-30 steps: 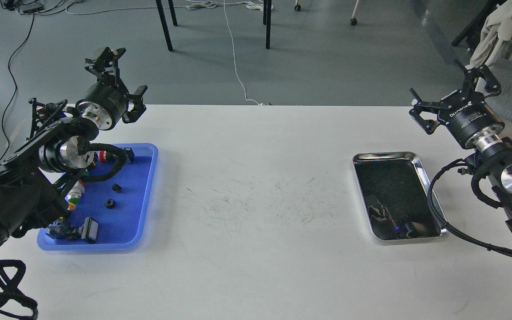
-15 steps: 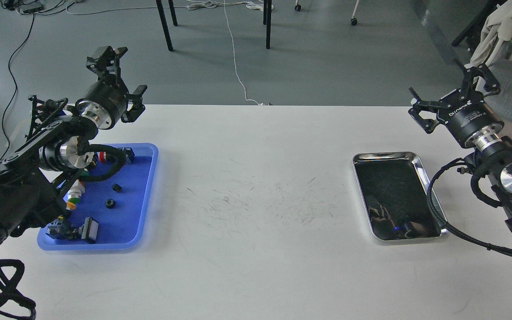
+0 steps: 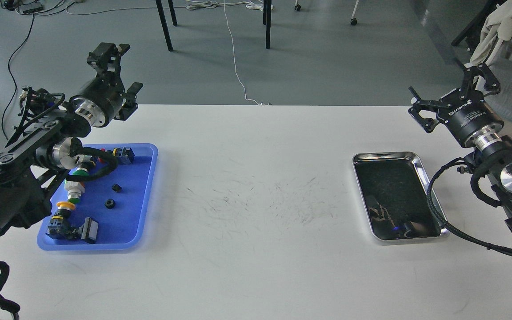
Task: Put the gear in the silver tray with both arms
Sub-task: 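Lower the left gripper into the blue tray toward a small black gear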
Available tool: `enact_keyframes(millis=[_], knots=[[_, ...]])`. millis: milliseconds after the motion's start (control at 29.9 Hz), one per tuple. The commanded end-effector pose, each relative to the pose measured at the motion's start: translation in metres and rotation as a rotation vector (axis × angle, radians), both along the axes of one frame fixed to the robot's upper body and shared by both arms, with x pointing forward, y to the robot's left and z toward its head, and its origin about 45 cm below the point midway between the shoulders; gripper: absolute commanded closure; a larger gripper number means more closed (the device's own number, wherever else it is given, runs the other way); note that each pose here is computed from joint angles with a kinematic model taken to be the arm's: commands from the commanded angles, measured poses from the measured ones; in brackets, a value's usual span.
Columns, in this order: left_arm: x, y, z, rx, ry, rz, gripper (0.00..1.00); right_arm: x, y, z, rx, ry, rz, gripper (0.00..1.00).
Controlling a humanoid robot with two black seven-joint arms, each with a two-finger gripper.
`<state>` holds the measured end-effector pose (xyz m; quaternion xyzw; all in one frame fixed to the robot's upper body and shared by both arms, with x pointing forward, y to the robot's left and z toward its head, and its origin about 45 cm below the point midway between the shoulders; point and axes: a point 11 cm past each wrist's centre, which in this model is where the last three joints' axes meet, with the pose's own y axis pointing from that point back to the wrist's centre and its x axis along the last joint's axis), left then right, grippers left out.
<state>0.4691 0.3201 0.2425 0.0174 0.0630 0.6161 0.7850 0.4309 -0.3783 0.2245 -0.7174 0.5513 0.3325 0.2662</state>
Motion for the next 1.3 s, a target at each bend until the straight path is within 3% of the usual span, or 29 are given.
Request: enact_keyframes(millis=[0,401,635,902,1036,1270], knots=[[-0.01,0.007,0.009,0.079,-0.017,-0.044,0.02,0.0,0.001,-0.001,-0.002,0.005,0.001,0.01],[-0.075,0.026,0.014,0.62,0.017,-0.336,0.02,0.004,0.002,0.004,0.011,-0.009,-0.007,0.01],[-0.118,0.037,-0.004,1.103,0.034,-0.626,0.02,0.005,-0.005,0.01,0.024,-0.037,-0.044,0.01],[-0.128,0.042,-0.036,1.449,-0.019,-0.776,0.02,0.005,-0.004,0.011,0.025,-0.04,-0.041,0.01],[-0.118,0.052,-0.058,1.59,-0.012,-0.799,0.02,0.006,-0.004,0.01,0.024,-0.037,-0.044,0.01],[-0.118,0.041,-0.09,1.631,0.002,-0.865,0.03,0.005,-0.006,0.011,0.02,-0.037,-0.047,0.01]])
